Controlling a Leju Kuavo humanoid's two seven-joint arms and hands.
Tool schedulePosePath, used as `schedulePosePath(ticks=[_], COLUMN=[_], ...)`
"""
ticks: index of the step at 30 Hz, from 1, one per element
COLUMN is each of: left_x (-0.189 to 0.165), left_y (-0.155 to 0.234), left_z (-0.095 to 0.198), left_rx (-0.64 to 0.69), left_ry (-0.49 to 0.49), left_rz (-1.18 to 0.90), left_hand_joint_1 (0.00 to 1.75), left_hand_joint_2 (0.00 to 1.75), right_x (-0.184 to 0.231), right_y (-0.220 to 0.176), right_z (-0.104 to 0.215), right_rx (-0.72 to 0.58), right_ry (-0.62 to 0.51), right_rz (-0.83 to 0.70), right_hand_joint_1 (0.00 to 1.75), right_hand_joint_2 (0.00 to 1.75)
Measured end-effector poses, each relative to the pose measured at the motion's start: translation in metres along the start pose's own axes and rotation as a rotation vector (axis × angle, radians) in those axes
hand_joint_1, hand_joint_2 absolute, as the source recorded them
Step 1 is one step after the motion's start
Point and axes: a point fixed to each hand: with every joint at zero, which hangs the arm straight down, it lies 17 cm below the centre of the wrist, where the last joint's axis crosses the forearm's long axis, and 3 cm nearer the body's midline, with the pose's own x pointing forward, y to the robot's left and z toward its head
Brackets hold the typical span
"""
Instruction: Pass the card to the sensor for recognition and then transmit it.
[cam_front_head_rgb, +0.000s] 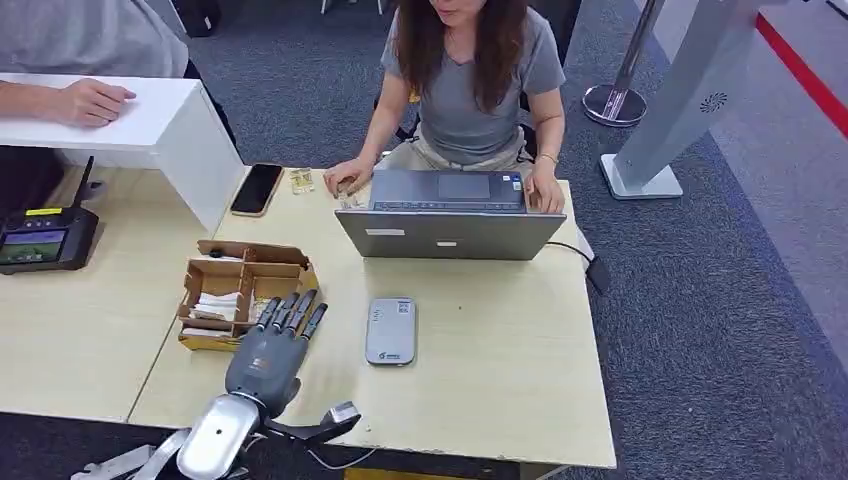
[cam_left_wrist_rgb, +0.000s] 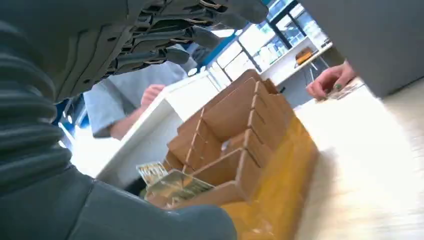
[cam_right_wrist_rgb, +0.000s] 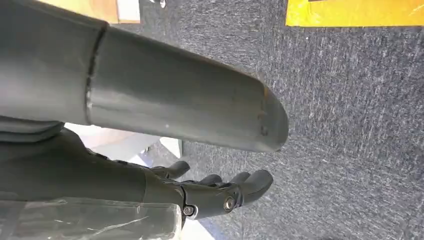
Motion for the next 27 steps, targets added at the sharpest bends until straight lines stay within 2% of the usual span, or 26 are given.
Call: schedulePosePath(ticks=[12,17,25,27], left_x=[0.016,0.004,0.000,-0.011], left_y=[0.030,0.051,0.053,0.053], left_z=[0.018,0.031,0.037,0.045], left_rx=[0.124,0.195,0.200,0.201], left_ry=[0.046,0.107,0.123,0.173], left_rz=[0.177,0.237,0.247,0.260], left_hand_joint_1=[0.00,0.00,0.00,0.00], left_hand_joint_2=[1.75,1.75,1.75,1.75], right_x=[0.002,-0.001,-0.002,0.000], right_y=[0.000,0.001,0.001,-0.002], right_z=[0.000,0.001,0.001,0.001], right_rx=[-0.004,-0.008,-0.009,-0.024], right_ry=[-0.007,0.005,0.006,-0.007], right_rz=[-0.001,0.028,0.042,0.054], right_hand_joint_1=[0.00,0.00,0.00,0.00], right_hand_joint_2=[0.00,0.00,0.00,0.00])
